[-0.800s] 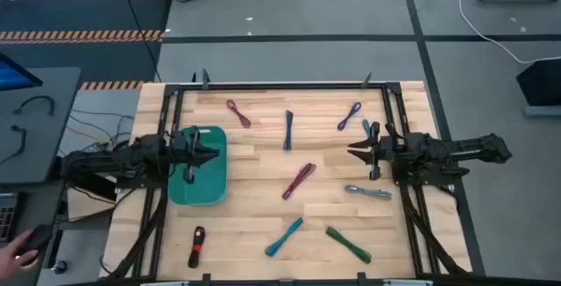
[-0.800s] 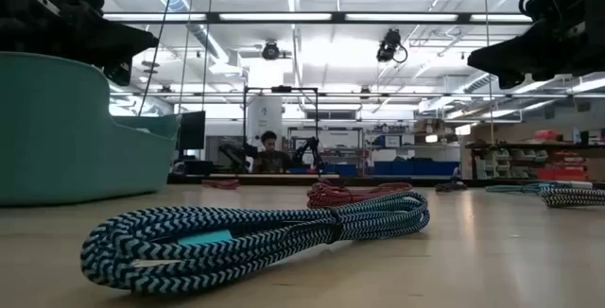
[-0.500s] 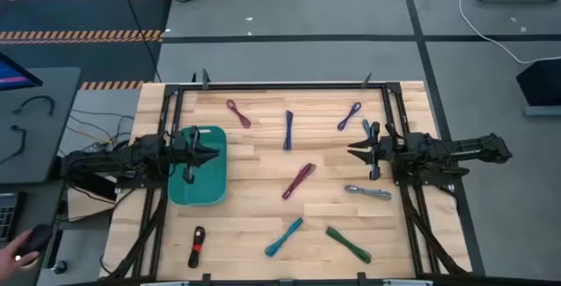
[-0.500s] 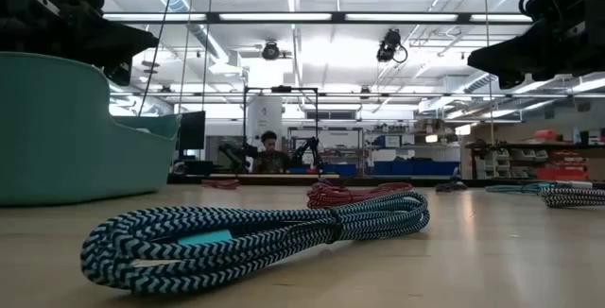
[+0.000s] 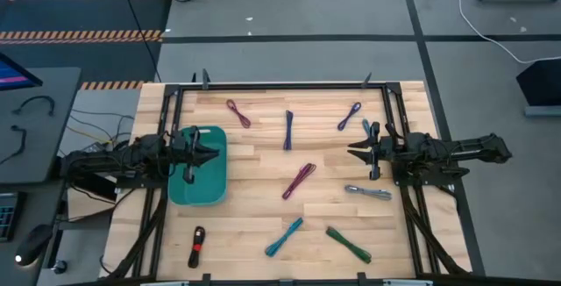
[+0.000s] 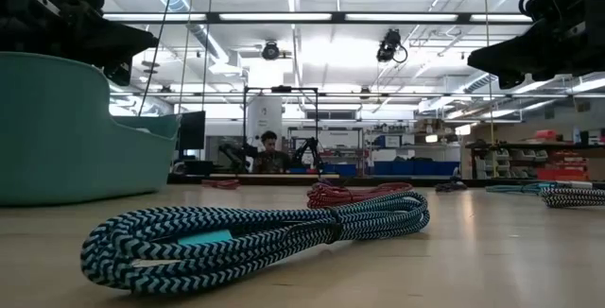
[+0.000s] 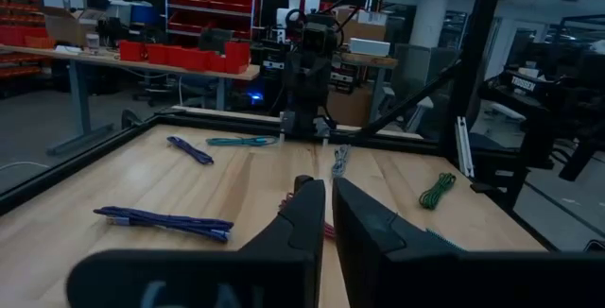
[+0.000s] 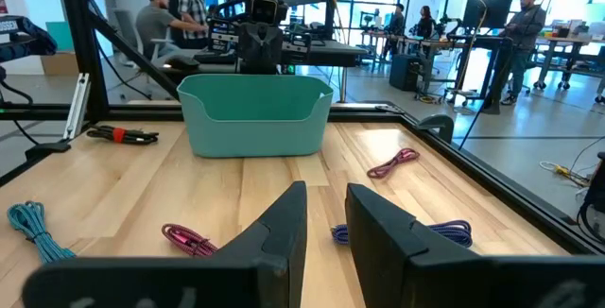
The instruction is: Pick and place USB-C Cables
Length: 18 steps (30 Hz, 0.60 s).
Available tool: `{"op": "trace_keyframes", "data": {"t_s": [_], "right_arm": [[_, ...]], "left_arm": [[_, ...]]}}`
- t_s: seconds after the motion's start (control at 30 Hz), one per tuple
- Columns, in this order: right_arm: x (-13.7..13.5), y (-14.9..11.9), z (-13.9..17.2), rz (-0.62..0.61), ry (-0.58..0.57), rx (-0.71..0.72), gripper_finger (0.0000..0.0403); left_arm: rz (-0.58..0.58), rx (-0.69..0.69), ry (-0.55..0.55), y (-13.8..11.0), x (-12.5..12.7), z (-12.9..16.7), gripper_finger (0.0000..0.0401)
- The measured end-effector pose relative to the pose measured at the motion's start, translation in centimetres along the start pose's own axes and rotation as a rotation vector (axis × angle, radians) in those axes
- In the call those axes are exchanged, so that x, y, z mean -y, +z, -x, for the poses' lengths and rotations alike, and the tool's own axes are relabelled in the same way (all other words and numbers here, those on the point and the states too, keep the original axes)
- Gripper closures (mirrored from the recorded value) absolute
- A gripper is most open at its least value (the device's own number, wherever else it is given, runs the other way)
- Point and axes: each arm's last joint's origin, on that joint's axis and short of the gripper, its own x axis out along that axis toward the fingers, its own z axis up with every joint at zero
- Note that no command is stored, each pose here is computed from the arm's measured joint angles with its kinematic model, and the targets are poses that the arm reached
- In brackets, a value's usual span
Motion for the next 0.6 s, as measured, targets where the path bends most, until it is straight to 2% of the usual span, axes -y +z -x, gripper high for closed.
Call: {"op": "trace_keyframes", "data": {"t_s": [0.23,0.6], "right_arm": [[0.0,0.0,0.0,0.0,0.0,0.0,0.0321],[0.0,0.0,0.0,0.0,0.0,0.0,0.0321]], "left_arm": [[0.0,0.0,0.0,0.0,0.0,0.0,0.0362],[0.0,0.008,0.0,0.09,0.01,0.0,0.0373]]}}
